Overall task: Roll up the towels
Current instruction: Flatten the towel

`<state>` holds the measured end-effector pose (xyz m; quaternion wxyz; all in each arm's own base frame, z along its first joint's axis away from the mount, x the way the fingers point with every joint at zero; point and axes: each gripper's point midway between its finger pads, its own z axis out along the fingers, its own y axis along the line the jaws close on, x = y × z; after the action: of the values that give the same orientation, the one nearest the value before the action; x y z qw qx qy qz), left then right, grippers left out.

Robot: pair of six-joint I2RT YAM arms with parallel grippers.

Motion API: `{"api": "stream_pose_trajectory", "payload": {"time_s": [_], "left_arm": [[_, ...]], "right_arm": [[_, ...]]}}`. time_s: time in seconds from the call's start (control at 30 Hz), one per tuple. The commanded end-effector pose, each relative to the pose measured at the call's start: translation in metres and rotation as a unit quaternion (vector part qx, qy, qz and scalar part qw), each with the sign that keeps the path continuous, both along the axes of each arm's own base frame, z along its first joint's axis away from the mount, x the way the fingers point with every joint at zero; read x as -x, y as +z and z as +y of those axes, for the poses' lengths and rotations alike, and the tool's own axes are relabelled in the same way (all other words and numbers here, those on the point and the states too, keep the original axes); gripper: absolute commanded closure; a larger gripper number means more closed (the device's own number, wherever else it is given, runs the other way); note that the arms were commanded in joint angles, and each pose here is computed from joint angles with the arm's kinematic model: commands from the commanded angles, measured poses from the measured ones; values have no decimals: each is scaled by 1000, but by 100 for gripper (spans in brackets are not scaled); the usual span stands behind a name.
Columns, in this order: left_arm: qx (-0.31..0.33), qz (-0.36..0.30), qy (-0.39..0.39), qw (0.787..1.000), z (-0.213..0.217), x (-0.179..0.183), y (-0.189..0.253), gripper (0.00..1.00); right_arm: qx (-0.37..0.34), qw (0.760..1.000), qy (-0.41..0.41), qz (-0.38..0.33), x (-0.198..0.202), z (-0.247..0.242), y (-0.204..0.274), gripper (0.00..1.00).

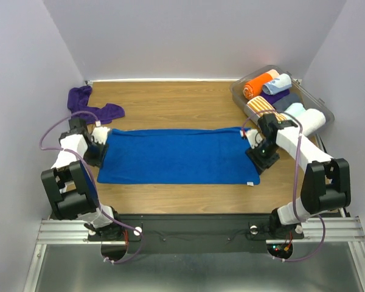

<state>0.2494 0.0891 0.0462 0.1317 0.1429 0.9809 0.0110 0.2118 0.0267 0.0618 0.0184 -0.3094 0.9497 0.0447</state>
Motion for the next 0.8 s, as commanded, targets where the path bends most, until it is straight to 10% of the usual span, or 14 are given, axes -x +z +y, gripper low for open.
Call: {"api": "stream_pose_trajectory", "payload": {"time_s": [0.0, 0.23, 0.77], "left_arm": [[33, -94, -43, 994, -12, -34, 68, 51], [101, -215, -57, 970, -28, -106, 134, 47], [132, -239, -33, 961, -18, -168, 118, 48]], "right_arm": [[-52, 996, 5, -74, -39, 21, 45, 44], [-79, 962, -29, -261, -163, 38, 95, 50], [-27, 960, -41, -274, -266, 34, 34, 58]]}}
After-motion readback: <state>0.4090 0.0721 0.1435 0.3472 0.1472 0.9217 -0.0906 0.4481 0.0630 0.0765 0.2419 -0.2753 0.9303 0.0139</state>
